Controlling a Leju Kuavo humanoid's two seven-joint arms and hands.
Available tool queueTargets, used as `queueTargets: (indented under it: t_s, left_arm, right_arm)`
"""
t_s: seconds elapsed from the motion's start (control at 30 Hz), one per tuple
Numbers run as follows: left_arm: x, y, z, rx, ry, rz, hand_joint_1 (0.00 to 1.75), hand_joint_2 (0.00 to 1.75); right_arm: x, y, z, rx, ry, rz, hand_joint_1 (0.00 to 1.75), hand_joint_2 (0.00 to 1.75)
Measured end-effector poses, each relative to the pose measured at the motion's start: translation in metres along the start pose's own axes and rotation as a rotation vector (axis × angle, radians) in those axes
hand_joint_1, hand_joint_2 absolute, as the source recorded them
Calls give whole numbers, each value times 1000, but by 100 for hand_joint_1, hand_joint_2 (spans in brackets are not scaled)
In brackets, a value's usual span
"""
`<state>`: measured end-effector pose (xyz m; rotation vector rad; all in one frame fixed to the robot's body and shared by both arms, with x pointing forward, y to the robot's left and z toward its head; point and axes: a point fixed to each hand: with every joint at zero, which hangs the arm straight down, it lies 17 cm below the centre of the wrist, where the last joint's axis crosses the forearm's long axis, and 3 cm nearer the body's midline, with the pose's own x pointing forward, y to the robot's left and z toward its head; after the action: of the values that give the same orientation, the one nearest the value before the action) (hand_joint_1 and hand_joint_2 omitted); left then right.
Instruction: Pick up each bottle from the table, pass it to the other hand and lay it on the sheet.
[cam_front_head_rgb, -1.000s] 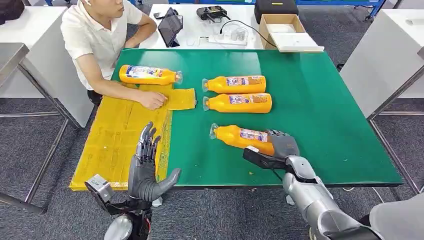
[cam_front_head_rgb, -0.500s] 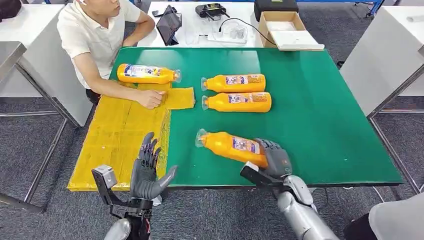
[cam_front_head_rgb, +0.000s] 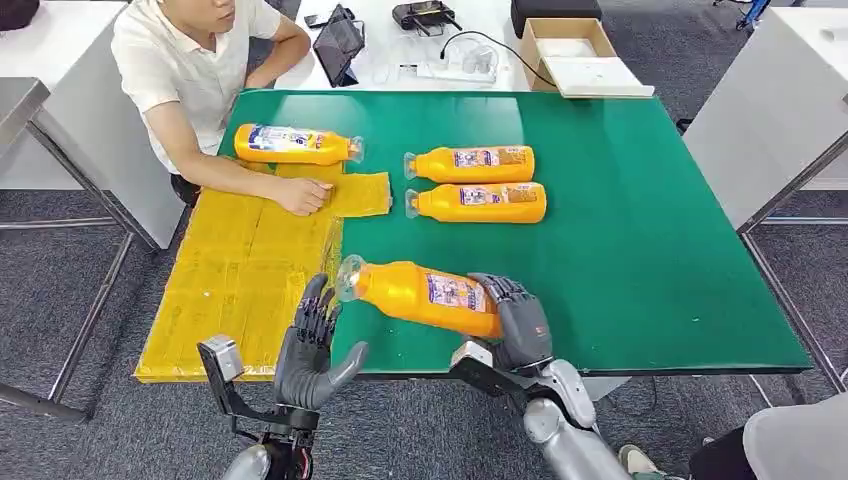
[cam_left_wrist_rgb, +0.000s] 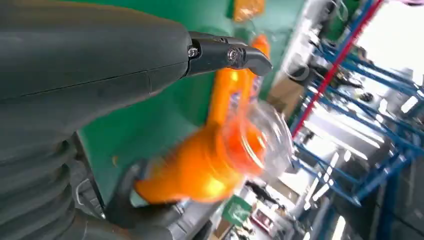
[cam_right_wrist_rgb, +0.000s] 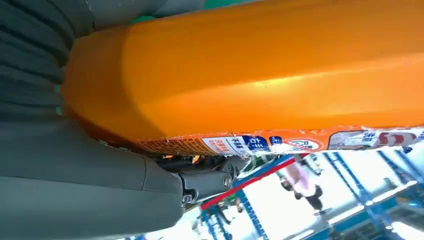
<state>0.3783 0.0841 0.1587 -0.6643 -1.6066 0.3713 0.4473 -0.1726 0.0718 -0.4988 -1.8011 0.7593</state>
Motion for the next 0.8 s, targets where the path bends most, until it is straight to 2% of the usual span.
queueTargets:
  t_s: [0.37,0.53,0.8]
  left_arm:
    - [21,-32,2,-119,-70,22,0,175]
    - [14,-37,-2,-129,-33,33,0,175]
    - [7,-36,-4,-125,-11,34,0,175]
  right_arm:
    - [58,48,-2,110,-104,-148,175,175]
    - [107,77,1,167,-195,-225,175,175]
    - [122,87,4,190,-217,-257,173,175]
